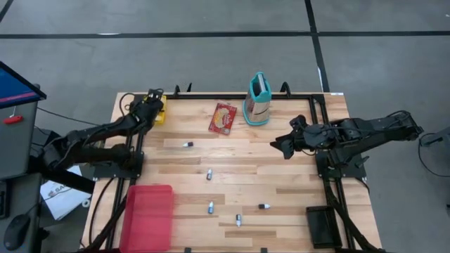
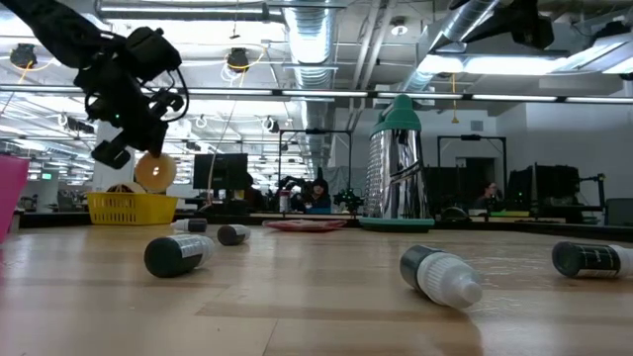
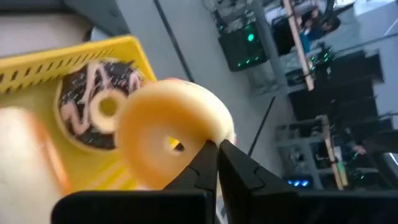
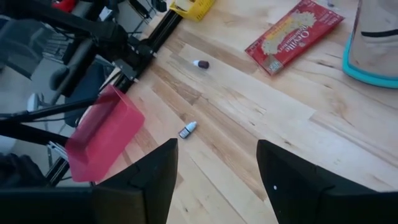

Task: Pick & Place Food Item
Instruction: Put the pink donut into the yellow basket

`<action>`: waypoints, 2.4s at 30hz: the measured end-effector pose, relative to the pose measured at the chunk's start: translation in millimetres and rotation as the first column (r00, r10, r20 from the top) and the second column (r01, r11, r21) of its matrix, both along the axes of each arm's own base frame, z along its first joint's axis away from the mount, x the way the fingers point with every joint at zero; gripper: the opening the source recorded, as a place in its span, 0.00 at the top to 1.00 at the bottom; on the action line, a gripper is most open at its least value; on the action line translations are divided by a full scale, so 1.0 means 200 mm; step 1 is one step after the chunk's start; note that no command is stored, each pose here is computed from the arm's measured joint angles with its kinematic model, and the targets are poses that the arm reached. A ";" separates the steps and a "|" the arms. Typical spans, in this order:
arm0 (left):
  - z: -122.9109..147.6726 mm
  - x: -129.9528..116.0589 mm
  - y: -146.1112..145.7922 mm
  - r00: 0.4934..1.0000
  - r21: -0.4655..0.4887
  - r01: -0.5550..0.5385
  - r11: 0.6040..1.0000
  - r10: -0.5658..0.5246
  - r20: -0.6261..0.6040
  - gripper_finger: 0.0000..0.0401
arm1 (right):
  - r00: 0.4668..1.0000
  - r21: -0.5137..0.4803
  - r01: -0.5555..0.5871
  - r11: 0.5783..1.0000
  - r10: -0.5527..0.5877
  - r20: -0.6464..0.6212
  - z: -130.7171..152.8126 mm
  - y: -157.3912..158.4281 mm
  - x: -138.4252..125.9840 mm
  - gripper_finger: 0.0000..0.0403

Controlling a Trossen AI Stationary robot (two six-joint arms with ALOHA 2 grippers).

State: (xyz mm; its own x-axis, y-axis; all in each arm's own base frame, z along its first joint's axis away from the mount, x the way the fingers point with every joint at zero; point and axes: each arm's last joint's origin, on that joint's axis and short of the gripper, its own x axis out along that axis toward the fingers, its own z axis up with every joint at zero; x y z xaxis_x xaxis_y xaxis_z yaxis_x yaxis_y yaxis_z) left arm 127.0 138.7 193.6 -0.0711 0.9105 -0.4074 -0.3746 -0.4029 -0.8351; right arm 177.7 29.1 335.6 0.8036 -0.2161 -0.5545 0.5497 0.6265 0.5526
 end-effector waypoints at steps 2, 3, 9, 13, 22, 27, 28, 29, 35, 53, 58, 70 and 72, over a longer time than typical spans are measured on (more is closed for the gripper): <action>0.00 -0.01 0.01 1.000 -0.004 -0.012 1.000 0.012 -0.007 1.00 | 1.000 0.007 0.000 1.000 0.000 0.003 0.00 0.00 -0.01 0.49; 0.00 -0.01 0.01 1.000 -0.004 -0.015 1.000 0.015 -0.007 1.00 | 1.000 0.007 0.000 1.000 0.000 0.005 0.00 0.00 -0.01 0.49; 0.00 -0.01 0.01 0.999 -0.017 0.010 1.000 -0.010 -0.033 0.96 | 1.000 0.016 0.006 1.000 -0.006 0.006 0.00 0.00 -0.01 0.53; 0.00 -0.02 0.02 0.999 -0.017 0.002 1.000 -0.002 -0.042 0.89 | 1.000 0.013 0.005 1.000 -0.005 0.005 0.00 0.00 -0.01 0.54; 0.00 -0.03 0.02 0.996 -0.045 0.056 0.997 -0.059 -0.066 0.68 | 1.000 0.011 0.000 1.000 0.000 0.004 0.00 0.00 -0.01 0.54; 0.05 0.01 0.00 0.988 0.022 0.151 0.988 -0.150 -0.040 0.61 | 1.000 0.009 -0.001 1.000 0.001 0.004 0.00 0.00 -0.01 0.55; 0.07 0.02 0.00 0.980 0.052 0.187 0.981 -0.183 -0.072 0.61 | 1.000 0.009 -0.001 1.000 0.001 0.003 0.00 0.00 -0.01 0.55; 0.09 0.03 0.01 0.969 0.078 0.231 0.970 -0.222 -0.110 0.61 | 1.000 0.009 -0.001 1.000 0.001 0.004 0.00 0.00 -0.01 0.55; 0.23 0.03 0.12 0.905 0.115 0.362 0.925 -0.319 -0.282 0.80 | 1.000 0.006 -0.003 1.000 0.003 0.002 0.00 0.00 -0.01 0.55; 0.65 0.22 0.90 0.159 -0.773 0.356 0.526 -0.849 -0.504 1.00 | 0.999 0.024 0.054 0.998 -0.054 0.003 0.00 0.00 -0.02 0.55; 0.53 0.18 1.00 0.141 -0.906 0.262 0.332 -0.942 -0.304 1.00 | 0.997 0.029 0.077 0.997 -0.077 0.003 -0.01 0.02 -0.02 0.55; 0.34 0.15 1.08 0.154 -0.952 0.263 0.157 -0.981 -0.120 1.00 | 0.994 0.015 0.112 0.994 -0.112 -0.017 -0.02 0.03 -0.04 0.55; 0.31 0.15 1.08 0.152 -0.956 0.258 0.137 -0.983 -0.100 1.00 | 0.994 0.015 0.113 0.994 -0.113 -0.017 -0.02 0.03 -0.04 0.55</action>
